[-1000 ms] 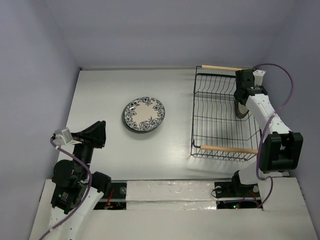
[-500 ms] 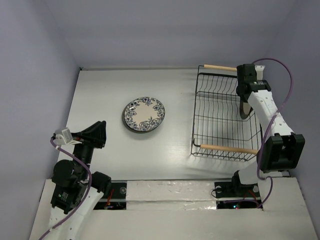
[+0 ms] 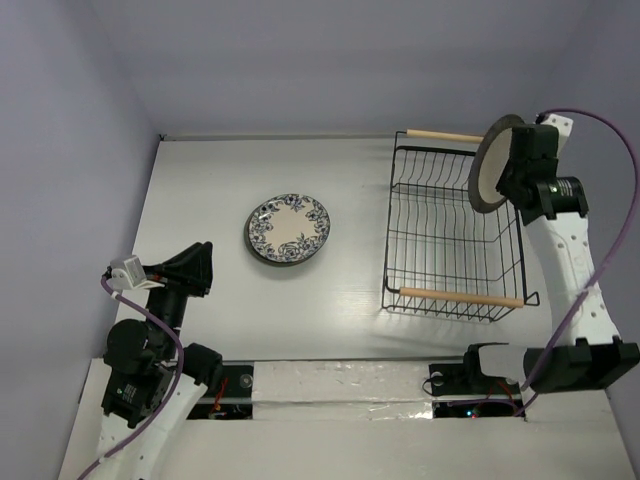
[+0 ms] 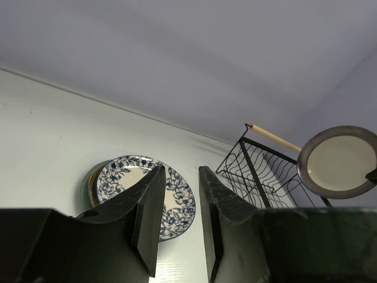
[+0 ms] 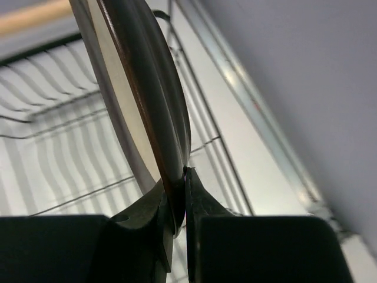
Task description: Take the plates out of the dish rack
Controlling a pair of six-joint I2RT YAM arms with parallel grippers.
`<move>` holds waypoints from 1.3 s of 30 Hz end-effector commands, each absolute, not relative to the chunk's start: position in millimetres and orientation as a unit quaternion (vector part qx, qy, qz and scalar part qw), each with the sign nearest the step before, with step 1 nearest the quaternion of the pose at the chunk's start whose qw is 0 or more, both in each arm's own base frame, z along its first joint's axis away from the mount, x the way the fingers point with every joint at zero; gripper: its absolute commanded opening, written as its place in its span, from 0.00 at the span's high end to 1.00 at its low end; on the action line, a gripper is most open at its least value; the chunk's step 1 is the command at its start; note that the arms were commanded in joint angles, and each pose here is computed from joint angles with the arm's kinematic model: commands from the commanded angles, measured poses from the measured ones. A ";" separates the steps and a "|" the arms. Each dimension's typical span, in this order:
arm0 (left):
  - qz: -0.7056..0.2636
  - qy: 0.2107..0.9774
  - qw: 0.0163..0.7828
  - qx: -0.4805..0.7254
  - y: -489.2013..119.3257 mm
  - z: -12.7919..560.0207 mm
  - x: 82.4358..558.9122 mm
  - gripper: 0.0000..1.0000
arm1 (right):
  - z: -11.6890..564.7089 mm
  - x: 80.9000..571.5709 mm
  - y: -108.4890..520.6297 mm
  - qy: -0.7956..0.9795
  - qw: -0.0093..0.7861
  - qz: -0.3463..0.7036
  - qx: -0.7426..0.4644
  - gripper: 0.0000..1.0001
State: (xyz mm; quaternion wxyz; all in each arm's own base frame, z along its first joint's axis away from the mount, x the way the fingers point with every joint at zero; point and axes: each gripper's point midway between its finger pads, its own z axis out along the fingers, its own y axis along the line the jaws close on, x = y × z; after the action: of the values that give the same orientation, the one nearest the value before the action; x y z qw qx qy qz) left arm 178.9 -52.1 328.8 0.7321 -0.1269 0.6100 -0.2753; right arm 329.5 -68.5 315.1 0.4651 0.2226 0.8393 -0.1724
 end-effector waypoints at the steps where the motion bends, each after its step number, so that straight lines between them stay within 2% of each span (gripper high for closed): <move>1: -0.287 0.591 0.743 -0.124 -52.0 345.0 174.3 0.73 | 412.0 335.5 -33.5 0.738 0.619 0.005 0.271 1.00; 3: -0.286 0.592 0.743 -0.124 -52.1 343.9 174.7 0.73 | 443.8 327.7 -6.3 0.695 0.665 0.102 0.252 1.00; 4: -0.286 0.593 0.743 -0.123 -52.0 343.9 174.7 0.73 | 428.2 330.7 18.8 0.703 0.647 0.168 0.243 1.00; 6: -0.285 0.593 0.743 -0.123 -52.4 343.9 175.6 0.73 | 444.2 329.8 46.5 0.666 0.667 0.252 0.219 1.00; 7: -0.284 0.594 0.743 -0.122 -52.6 343.7 176.2 0.73 | 439.7 328.7 76.2 0.668 0.643 0.317 0.200 1.00; 14: -0.280 0.611 0.731 -0.118 -58.5 336.2 184.4 0.71 | 418.6 343.5 195.3 0.644 0.577 0.489 0.116 1.00; 19: -0.278 0.616 0.727 -0.117 -59.9 333.9 187.4 0.69 | 401.9 356.0 267.7 0.649 0.523 0.547 0.083 1.00; 25: -0.275 0.623 0.723 -0.117 -61.6 330.2 191.0 0.68 | 345.7 375.2 345.1 0.674 0.445 0.587 0.059 1.00; 30: -0.274 0.628 0.718 -0.119 -62.4 328.1 192.4 0.67 | 308.7 381.8 371.4 0.691 0.417 0.586 0.063 1.00; 39: -0.274 0.631 0.716 -0.119 -63.0 326.6 193.3 0.67 | 246.7 371.6 400.9 0.732 0.359 0.575 0.060 0.90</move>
State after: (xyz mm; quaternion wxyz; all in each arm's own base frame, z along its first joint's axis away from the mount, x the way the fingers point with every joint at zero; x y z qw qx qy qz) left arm 193.6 -60.5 314.8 0.7099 -0.1222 0.6415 -0.2637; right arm 360.9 369.1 131.4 0.2804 0.1008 0.8422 0.4494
